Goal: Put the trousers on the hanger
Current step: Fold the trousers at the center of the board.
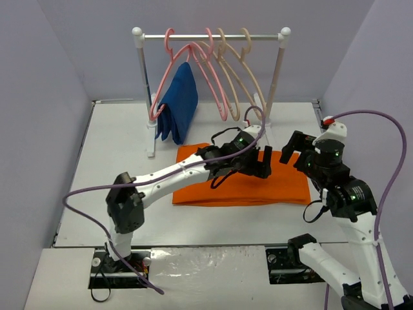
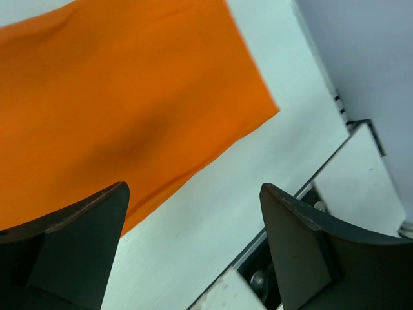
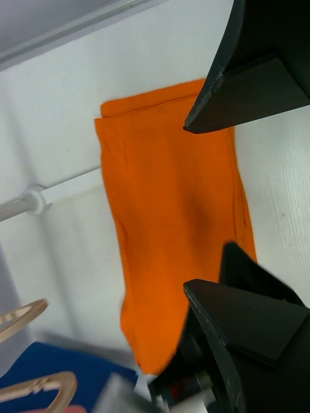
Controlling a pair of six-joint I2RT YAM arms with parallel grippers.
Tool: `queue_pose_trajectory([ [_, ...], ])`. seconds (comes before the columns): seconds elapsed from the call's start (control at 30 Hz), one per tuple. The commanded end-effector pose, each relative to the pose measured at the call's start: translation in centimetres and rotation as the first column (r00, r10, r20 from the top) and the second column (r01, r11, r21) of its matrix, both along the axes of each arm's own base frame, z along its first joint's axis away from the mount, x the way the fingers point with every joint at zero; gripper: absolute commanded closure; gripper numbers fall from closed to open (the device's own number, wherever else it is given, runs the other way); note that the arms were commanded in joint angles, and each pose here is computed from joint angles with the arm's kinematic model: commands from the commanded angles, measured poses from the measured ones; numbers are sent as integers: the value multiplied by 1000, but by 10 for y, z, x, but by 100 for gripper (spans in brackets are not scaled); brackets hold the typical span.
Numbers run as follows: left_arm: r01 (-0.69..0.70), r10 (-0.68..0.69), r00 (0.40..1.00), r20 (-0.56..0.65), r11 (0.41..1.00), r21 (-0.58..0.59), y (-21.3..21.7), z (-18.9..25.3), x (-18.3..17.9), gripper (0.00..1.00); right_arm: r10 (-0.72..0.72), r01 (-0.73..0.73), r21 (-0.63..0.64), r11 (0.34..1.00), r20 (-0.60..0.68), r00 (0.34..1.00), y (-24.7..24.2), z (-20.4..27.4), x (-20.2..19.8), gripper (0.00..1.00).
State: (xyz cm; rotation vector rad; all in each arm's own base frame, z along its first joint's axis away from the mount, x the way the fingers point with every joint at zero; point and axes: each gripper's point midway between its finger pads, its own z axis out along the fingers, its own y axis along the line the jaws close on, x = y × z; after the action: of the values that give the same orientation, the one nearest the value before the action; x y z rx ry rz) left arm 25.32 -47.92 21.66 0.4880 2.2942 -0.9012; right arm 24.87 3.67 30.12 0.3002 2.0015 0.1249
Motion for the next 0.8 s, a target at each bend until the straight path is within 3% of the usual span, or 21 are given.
queue_pose_trajectory([
  [0.0,-142,143,986,88,990,-16,67,15,18,27,13,-11,35,999,-69,998,15,-39,24,14],
  [0.07,-217,216,976,31,976,10,102,-21,26,29,19,-15,49,999,-91,996,20,-54,32,19],
  [0.13,-274,274,962,-2,960,52,131,-56,35,32,33,-26,67,997,-119,992,26,-77,40,31],
  [0.23,-312,314,949,-12,946,89,154,-77,44,34,68,-53,105,993,-141,988,33,-107,49,49],
  [0.37,-339,347,937,-27,928,153,171,-112,53,34,81,-49,165,985,-189,979,28,-153,55,63],
  [0.53,-400,432,894,-117,890,220,198,-166,44,42,62,6,215,977,-307,950,17,-217,41,66],
  [0.77,-466,555,792,-255,819,333,247,-208,-10,47,80,52,251,967,-487,870,43,-287,9,64],
])
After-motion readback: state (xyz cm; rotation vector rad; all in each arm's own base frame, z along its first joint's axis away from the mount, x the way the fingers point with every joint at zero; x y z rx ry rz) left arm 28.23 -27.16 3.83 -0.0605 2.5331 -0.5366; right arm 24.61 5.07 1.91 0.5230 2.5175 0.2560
